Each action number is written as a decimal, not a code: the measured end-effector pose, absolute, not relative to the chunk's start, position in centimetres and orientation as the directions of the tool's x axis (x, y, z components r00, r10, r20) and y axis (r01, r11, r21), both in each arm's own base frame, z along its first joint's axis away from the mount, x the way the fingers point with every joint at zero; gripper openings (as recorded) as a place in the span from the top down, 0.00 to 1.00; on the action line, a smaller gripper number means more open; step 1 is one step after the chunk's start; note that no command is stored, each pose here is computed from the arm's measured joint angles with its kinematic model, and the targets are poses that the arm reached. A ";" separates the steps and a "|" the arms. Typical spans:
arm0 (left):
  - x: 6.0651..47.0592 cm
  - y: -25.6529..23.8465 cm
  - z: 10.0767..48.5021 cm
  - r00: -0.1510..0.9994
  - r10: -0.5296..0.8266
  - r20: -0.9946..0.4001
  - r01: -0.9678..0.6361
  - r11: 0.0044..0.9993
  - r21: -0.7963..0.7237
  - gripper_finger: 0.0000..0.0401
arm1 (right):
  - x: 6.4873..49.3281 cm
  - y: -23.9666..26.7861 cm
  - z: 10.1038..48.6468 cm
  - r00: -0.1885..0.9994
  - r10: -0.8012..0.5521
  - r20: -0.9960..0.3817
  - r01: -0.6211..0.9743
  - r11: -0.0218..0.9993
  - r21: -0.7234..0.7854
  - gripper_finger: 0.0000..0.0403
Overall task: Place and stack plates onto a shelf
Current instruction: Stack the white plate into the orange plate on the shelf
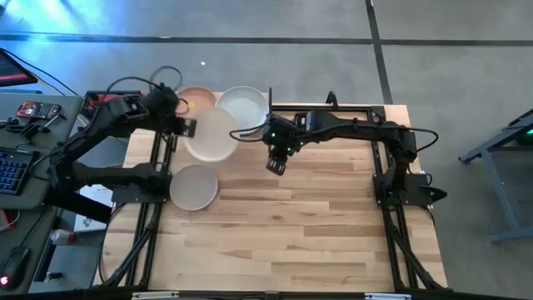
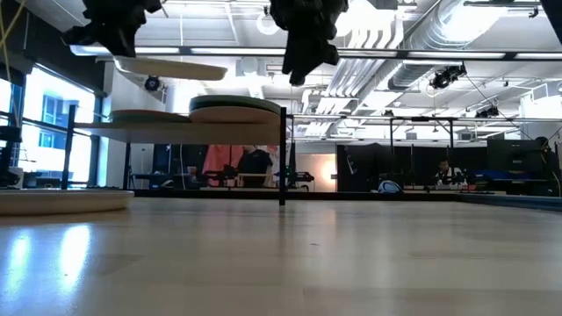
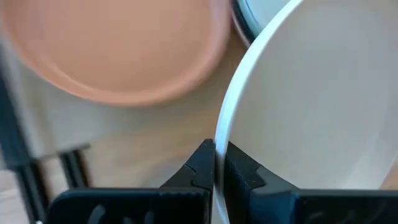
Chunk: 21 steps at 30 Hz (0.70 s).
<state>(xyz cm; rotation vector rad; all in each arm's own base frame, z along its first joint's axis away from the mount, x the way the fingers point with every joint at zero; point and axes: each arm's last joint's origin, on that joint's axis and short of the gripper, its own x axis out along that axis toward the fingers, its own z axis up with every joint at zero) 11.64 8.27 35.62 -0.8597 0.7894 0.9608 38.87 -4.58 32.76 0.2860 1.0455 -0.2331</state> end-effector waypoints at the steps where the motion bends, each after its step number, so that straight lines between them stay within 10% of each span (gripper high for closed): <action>1: 11.3 8.6 36.0 0.353 0.385 -0.852 -0.924 0.286 -0.254 0.98 | 38.8 -5.0 32.7 0.476 -0.058 -0.877 0.317 0.942 0.110 0.66; 21: 6.1 13.0 38.3 0.020 0.617 -0.787 -0.946 -0.243 -0.214 0.98 | 36.4 -10.5 32.2 0.344 -0.095 -0.934 0.194 0.981 -0.028 0.66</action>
